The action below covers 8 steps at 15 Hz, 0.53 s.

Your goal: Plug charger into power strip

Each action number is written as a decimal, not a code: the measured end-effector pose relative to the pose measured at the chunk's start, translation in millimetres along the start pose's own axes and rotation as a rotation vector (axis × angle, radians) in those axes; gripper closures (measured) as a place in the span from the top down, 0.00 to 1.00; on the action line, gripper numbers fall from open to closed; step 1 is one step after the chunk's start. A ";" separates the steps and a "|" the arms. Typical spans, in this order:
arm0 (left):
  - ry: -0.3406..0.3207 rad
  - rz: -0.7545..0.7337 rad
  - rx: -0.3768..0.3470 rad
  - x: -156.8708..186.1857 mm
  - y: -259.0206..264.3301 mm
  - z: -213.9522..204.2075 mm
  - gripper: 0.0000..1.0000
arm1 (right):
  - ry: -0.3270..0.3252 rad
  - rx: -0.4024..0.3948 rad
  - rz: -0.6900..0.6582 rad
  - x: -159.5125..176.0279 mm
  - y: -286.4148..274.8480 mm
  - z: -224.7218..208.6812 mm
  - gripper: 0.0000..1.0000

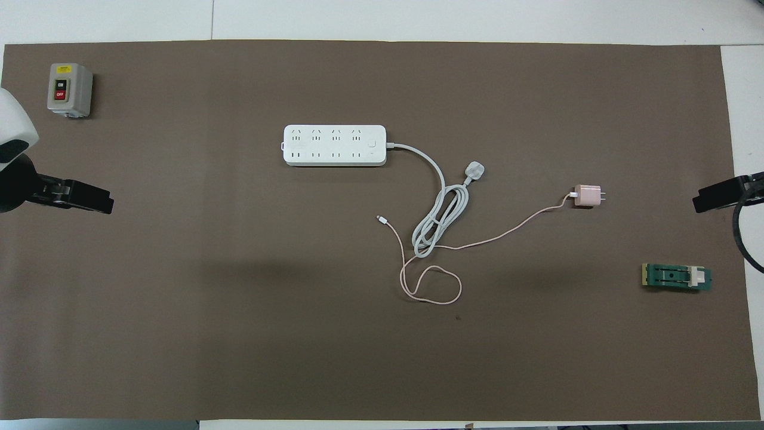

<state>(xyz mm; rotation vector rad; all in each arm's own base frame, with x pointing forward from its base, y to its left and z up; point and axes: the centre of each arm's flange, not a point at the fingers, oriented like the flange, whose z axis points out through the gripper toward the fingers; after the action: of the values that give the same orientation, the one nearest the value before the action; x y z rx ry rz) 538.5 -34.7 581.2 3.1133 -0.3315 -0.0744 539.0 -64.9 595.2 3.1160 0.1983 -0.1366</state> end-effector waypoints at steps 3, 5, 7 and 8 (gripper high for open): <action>0.000 0.000 0.000 -0.1 0.0 -0.1 1.00 | 0.000 0.000 0.000 0.0 0.1 0.0 1.00; 0.003 0.000 0.001 -0.6 0.1 -1.7 1.00 | 0.000 -0.001 0.000 0.0 0.1 -0.1 1.00; 0.007 0.001 0.001 -1.6 0.4 -3.7 1.00 | 0.000 -0.001 0.000 0.0 0.2 -0.1 1.00; 0.009 0.001 0.001 -2.0 0.4 -4.5 1.00 | 0.000 -0.001 0.003 -0.2 0.6 -0.3 1.00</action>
<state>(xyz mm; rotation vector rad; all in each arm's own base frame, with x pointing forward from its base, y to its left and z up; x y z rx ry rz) 536.7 -34.7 585.8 3.1140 -0.3324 -0.0602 539.0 -65.6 595.5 3.1152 0.1941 -0.1358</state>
